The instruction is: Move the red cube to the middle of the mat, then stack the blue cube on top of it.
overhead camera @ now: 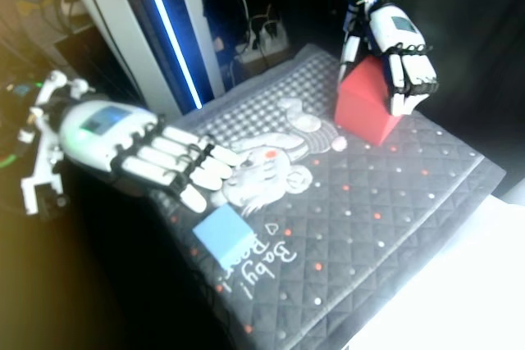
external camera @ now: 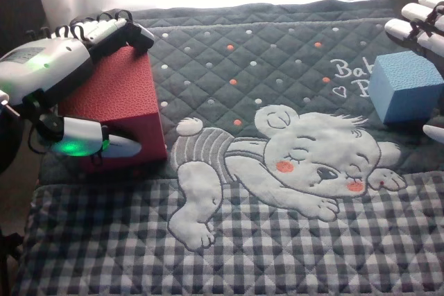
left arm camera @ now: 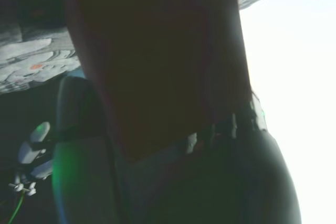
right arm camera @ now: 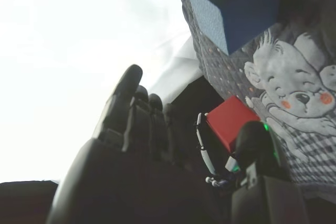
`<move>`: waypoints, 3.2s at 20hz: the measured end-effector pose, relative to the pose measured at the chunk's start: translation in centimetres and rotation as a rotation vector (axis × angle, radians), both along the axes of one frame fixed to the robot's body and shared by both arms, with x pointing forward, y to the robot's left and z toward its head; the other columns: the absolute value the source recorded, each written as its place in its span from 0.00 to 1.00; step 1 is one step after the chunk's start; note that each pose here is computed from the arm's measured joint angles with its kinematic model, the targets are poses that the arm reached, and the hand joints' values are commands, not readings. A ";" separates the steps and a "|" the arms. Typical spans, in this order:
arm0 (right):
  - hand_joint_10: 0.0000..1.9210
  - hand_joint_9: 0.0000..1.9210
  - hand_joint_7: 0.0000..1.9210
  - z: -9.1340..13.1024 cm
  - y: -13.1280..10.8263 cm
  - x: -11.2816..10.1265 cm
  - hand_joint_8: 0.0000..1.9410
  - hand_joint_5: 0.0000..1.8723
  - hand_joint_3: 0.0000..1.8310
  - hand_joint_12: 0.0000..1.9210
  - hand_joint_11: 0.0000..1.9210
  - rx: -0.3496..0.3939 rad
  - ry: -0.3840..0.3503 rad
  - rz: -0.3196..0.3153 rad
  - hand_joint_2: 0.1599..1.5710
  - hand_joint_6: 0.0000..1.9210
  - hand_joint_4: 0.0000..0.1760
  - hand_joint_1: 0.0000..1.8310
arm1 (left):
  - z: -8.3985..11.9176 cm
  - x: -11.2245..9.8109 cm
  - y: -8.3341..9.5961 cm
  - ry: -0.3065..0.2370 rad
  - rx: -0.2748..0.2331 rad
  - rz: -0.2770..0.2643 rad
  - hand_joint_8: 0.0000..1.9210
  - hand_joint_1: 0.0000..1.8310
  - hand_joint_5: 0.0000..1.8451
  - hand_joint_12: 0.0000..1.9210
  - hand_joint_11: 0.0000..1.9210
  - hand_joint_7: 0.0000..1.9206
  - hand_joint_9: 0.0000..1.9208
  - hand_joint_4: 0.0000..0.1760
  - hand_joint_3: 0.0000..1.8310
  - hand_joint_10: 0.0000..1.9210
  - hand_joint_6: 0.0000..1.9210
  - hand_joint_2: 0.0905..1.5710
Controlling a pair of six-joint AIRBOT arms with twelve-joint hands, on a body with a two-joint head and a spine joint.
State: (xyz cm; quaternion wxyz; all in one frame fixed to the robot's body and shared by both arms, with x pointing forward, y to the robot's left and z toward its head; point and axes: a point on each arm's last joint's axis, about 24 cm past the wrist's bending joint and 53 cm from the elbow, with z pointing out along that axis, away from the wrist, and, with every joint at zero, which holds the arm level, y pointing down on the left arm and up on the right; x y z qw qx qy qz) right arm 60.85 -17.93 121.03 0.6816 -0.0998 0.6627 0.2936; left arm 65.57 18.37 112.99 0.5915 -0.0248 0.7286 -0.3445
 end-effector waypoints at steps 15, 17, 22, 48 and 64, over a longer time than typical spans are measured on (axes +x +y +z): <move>0.01 0.01 0.00 -0.6 -0.1 0.0 0.00 0.00 0.01 0.64 0.00 -0.002 0.015 -0.004 0.86 0.00 0.00 0.40 | 3.0 0.5 -12.2 -0.061 -0.215 -0.253 0.87 0.66 0.00 1.00 0.08 0.02 0.02 0.45 0.00 0.98 0.83 0.67; 0.01 0.01 0.00 -0.5 -0.1 0.0 0.00 0.00 0.01 0.64 0.00 0.000 0.014 -0.005 0.88 0.00 0.00 0.36 | 1.3 0.8 -12.9 0.000 -0.206 -0.259 0.69 0.50 0.00 0.98 0.01 0.01 0.00 0.33 0.00 0.82 0.68 0.69; 0.02 0.03 0.00 -0.5 -0.1 0.0 0.00 0.00 0.00 0.63 0.00 0.000 0.013 -0.004 0.86 0.00 0.15 0.34 | -0.3 1.0 -13.2 0.051 -0.178 -0.256 0.00 0.34 0.00 0.00 0.00 0.00 0.00 0.92 0.00 0.00 0.00 0.59; 0.07 0.03 0.01 -5.4 -2.0 9.0 0.00 0.00 0.00 0.01 0.02 0.305 0.295 -0.094 0.66 0.00 0.00 0.49 | 5.4 -3.0 -0.7 -0.176 -0.319 -0.042 0.00 0.38 0.00 0.00 0.00 0.00 0.00 0.75 0.00 0.00 0.00 0.61; 1.00 0.77 0.74 -2.8 0.4 8.7 1.00 0.74 0.02 1.00 0.80 0.200 0.256 -0.034 0.71 1.00 0.00 0.87 | 5.0 -3.2 0.4 -0.180 -0.326 -0.014 0.00 0.34 0.00 0.00 0.00 0.00 0.00 0.98 0.00 0.00 0.00 0.61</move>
